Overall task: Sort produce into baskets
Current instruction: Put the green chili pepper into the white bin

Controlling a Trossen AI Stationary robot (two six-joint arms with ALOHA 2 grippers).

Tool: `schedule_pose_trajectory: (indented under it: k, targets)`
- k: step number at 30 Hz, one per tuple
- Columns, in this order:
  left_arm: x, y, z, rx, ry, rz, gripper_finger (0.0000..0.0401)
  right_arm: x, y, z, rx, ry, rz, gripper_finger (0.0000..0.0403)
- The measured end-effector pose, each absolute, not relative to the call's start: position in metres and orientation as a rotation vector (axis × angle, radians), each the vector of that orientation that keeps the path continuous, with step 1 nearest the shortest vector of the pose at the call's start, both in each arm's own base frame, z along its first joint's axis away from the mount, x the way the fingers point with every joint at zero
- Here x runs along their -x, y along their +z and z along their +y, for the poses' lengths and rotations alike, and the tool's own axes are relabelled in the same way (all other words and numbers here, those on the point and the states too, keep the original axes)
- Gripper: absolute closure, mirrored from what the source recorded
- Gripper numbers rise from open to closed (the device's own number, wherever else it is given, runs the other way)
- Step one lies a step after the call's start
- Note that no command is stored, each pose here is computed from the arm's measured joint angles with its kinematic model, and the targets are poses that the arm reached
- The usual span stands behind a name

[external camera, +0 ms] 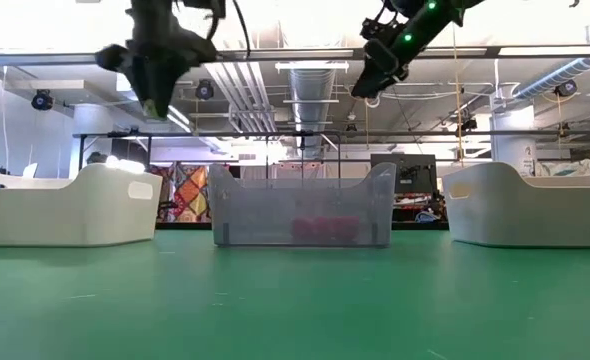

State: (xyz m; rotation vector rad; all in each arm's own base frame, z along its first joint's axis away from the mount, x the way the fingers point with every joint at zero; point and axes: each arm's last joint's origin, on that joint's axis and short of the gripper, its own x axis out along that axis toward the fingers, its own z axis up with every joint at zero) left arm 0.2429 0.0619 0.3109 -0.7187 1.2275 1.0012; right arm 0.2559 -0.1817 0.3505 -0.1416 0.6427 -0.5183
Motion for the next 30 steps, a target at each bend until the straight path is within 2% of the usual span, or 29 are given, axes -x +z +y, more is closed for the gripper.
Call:
schedule_pose_trajectory:
  k: [7,12,19,25,30]
  targets:
    - [-0.240,0.269,0.023,0.723,0.961,1.410,0.0331,-0.262,0.347,-0.186,0.123,-0.520,0.647,0.0110]
    - [-0.229,0.239,0.019,0.726,0.973,1.524,0.0331,-0.260,0.350,-0.185,0.122,-0.532,0.637,0.0110]
    - [-0.214,0.190,0.014,0.729,0.854,1.621,0.0328,-0.256,0.357,-0.181,0.030,-0.567,0.584,0.0110]
    - [-0.193,0.164,0.013,0.654,0.872,1.711,0.0294,-0.251,0.367,-0.178,-0.027,-0.591,0.531,0.0110]
    - [-0.188,0.156,0.013,0.548,0.742,1.764,0.0248,-0.251,0.384,-0.177,-0.011,-0.595,0.485,0.0110]
